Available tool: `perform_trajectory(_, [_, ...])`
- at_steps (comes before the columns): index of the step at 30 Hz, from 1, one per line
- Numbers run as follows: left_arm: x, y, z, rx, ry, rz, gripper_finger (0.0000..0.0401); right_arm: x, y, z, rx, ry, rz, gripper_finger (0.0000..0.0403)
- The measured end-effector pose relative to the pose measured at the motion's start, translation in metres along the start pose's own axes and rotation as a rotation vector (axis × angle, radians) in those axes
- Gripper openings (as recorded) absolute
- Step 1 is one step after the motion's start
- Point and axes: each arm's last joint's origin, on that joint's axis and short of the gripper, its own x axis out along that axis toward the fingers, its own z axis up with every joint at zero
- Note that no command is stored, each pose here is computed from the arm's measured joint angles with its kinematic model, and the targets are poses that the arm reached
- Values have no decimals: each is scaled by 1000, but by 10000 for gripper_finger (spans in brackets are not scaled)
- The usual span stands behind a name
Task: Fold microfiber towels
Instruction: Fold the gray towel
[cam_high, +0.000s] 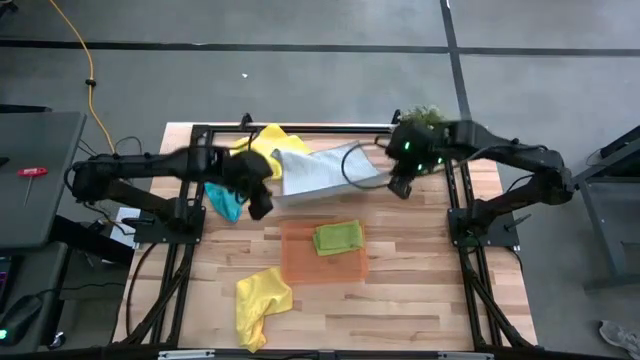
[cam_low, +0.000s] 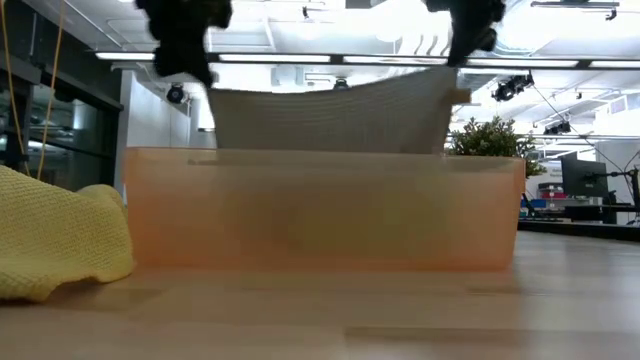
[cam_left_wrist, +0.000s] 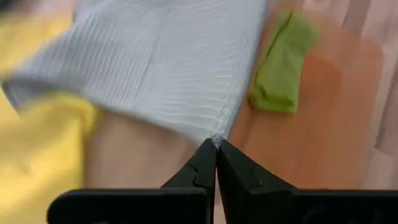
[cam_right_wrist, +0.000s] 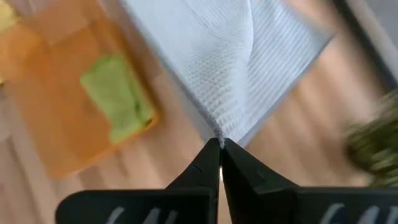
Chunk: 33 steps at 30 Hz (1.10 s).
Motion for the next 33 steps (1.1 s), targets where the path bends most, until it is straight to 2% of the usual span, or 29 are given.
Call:
perform_trajectory(3, [10, -10, -24, -87, 68, -16, 0, 19, 19, -13, 33, 69, 37, 0])
perform_trajectory(7, [11, -25, -41, -153, 140, -89, 0, 36, 38, -26, 65, 106, 74, 0])
perform_trajectory(11, [3, -36, -41, -175, 150, -147, 0, 35, 46, -27, 98, 94, 107, 0])
perform_trajectory(15, [-5, -35, -32, -163, 125, -179, 0, 27, 48, -21, 131, 60, 131, 0])
perform_trajectory(20, [-5, -11, -16, -202, 24, -51, 0, 31, 29, -12, 220, -20, 17, 0])
perform_trajectory(26, [-1, 30, 1, -258, -47, 141, 0, 53, -1, -13, 344, -30, -123, 0])
perform_trajectory(33, [20, 60, 12, -257, 20, 227, 0, 95, -25, -19, 432, -115, -128, 0])
